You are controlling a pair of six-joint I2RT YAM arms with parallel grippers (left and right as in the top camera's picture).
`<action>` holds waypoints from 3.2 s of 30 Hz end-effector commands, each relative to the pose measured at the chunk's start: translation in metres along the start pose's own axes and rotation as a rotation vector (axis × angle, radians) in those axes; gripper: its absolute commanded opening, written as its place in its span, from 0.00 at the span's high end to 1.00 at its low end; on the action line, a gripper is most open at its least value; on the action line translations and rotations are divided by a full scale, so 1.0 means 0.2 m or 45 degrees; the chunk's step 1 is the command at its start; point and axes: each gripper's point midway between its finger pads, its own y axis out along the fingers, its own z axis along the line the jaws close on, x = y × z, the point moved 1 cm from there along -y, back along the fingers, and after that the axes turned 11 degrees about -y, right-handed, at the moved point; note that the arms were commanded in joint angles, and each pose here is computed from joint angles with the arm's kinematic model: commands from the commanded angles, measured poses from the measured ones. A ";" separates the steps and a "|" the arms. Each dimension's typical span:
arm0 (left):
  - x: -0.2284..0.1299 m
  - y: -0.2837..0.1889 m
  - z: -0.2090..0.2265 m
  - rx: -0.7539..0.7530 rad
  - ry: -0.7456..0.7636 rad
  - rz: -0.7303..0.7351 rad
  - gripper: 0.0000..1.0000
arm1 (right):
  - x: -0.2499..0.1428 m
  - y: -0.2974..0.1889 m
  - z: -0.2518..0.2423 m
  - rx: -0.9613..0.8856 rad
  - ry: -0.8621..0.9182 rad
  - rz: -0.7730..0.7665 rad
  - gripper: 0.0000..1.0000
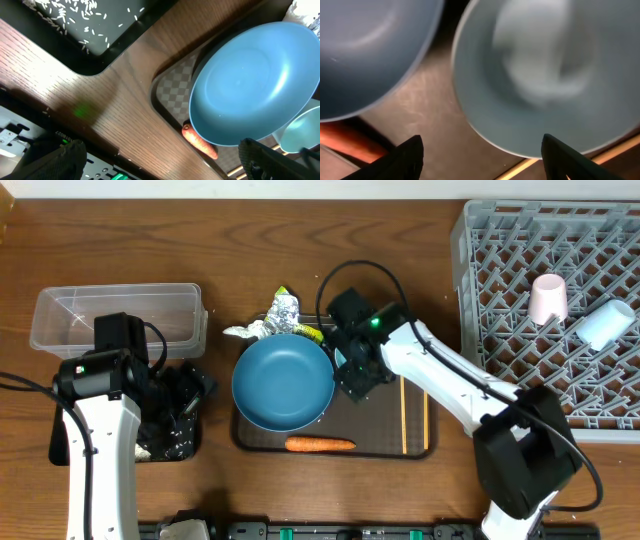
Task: Sort waste into correct bins and load items into the dishwasher rack
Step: 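Pinch the small teal bowl's rim with the right gripper, then lift the teal bowl and carry it over the dish rack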
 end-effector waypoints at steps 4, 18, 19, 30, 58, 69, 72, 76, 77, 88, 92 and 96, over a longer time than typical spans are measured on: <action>0.01 -0.02 0.00 -0.001 0.003 -0.018 0.00 | -0.02 0.03 -0.02 -0.056 -0.007 0.032 0.32; 0.01 -0.02 0.00 -0.001 0.003 -0.018 0.00 | 0.02 0.09 -0.03 -0.075 0.028 -0.043 0.39; 0.01 -0.02 0.00 -0.001 0.003 -0.018 0.00 | 0.02 0.09 -0.04 -0.085 0.029 -0.042 0.39; 0.01 -0.02 0.00 -0.001 0.003 -0.018 0.00 | -0.01 0.13 -0.06 -0.139 0.063 -0.028 0.42; 0.01 -0.02 0.00 -0.001 0.003 -0.018 0.00 | 0.20 -0.13 -0.13 -0.180 0.224 -0.175 0.99; 0.01 -0.02 0.00 -0.001 0.003 -0.018 0.00 | 0.23 -0.76 -0.52 -0.264 0.555 -0.453 0.99; 0.01 -0.02 0.00 -0.001 0.003 -0.018 0.00 | 0.14 -0.92 -0.72 -0.202 0.720 -0.598 0.99; 0.01 -0.02 0.00 -0.001 0.003 -0.018 0.00 | -0.02 -1.07 -0.96 0.019 0.873 -0.815 0.99; 0.01 -0.02 0.00 -0.001 0.003 -0.018 0.00 | -0.05 -1.11 -0.99 0.101 0.870 -0.880 0.99; 0.01 -0.02 0.00 -0.001 0.003 -0.018 0.00 | -0.31 -1.17 -1.36 0.522 0.917 -1.275 0.99; 0.01 -0.02 0.00 -0.001 0.003 -0.018 0.00 | -0.27 -1.07 -1.45 0.535 0.885 -1.308 0.99; 0.01 -0.02 0.00 -0.001 0.003 -0.018 0.00 | -0.21 -1.00 -1.60 0.545 0.936 -1.375 0.99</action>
